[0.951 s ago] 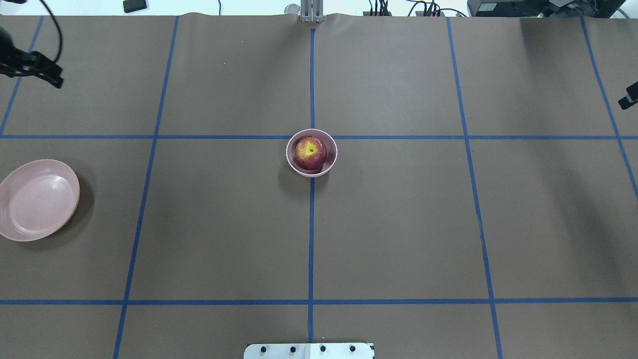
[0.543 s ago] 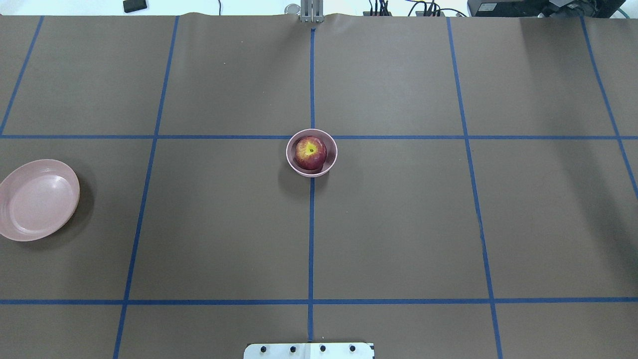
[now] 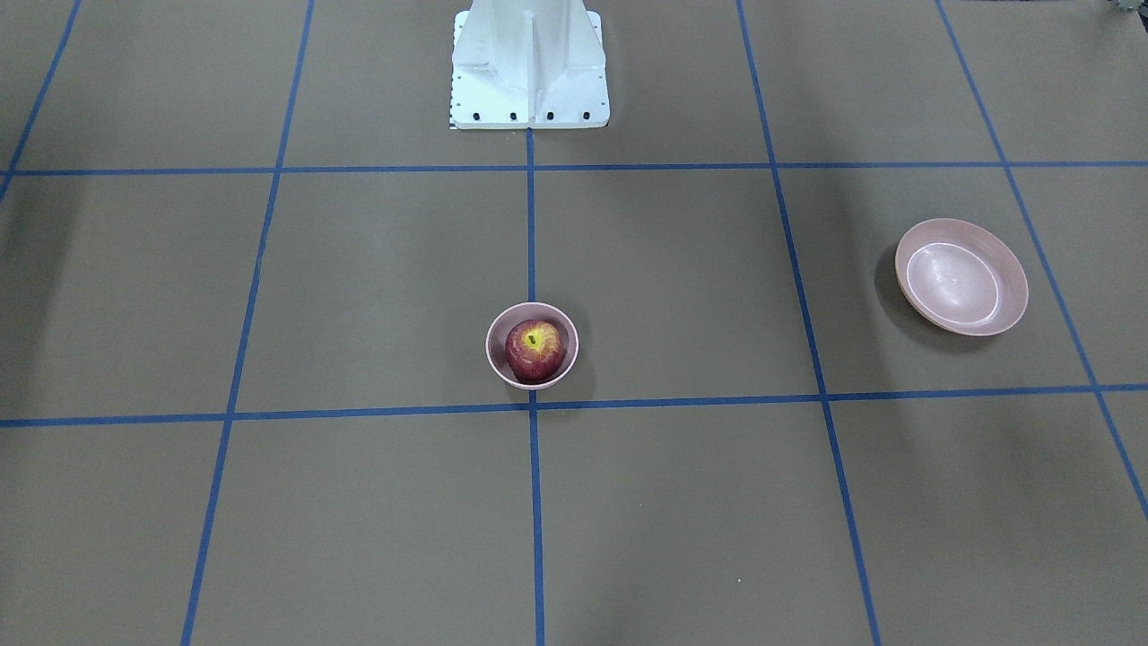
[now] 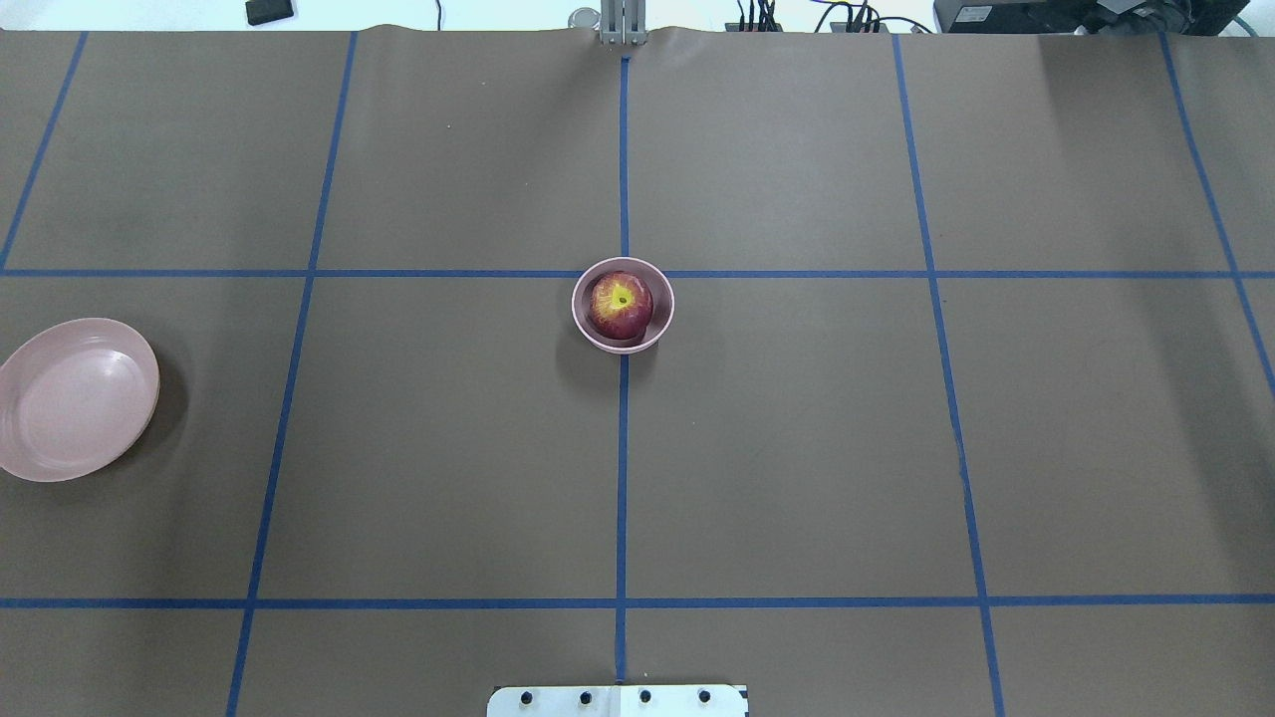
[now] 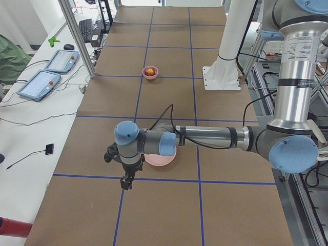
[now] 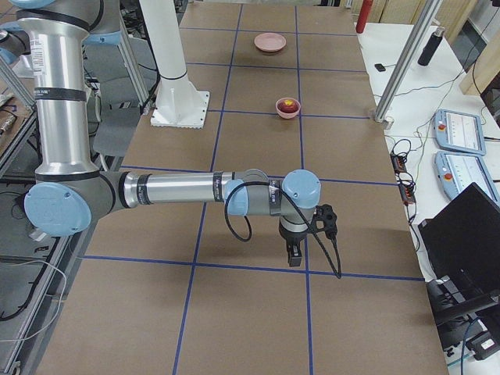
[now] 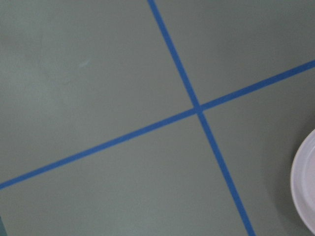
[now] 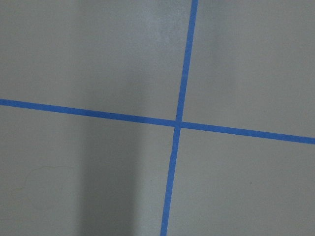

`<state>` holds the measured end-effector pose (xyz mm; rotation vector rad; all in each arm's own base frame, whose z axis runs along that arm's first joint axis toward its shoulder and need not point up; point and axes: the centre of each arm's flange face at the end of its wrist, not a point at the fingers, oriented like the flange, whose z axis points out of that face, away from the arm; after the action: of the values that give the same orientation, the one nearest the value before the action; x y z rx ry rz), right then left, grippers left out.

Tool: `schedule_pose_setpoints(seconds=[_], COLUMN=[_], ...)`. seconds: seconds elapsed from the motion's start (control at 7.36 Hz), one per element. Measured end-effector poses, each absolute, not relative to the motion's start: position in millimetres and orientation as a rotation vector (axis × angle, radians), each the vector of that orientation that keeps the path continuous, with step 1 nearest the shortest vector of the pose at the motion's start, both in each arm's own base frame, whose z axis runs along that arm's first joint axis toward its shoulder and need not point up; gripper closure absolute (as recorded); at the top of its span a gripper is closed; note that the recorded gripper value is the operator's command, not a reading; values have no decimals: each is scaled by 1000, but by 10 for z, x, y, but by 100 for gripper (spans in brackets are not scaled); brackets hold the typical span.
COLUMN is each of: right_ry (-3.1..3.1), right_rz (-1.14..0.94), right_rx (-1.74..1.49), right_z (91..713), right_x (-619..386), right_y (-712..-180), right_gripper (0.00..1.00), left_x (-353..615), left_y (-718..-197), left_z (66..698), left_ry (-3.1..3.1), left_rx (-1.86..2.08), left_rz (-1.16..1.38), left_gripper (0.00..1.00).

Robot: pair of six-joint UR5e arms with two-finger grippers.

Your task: Move apple from plate to bowl

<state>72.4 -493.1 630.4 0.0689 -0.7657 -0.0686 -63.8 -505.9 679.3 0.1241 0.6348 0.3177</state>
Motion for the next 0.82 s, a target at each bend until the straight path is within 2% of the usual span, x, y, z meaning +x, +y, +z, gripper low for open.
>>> schedule_pose_setpoints(seconds=[0.41,0.82], right_ry=[-765,-771], right_rz=[-28,-1], right_rx=[47,13], right_z=[6214,6164], right_x=[807,810], right_y=[-4884,-4864], right_gripper=[0,0], left_x=[-962,-941], left_y=[-5046,-4999], left_z=[6883,6354], left_ry=[639,687], left_rx=[132,160], left_rz=[196,24], left_gripper=[2,2])
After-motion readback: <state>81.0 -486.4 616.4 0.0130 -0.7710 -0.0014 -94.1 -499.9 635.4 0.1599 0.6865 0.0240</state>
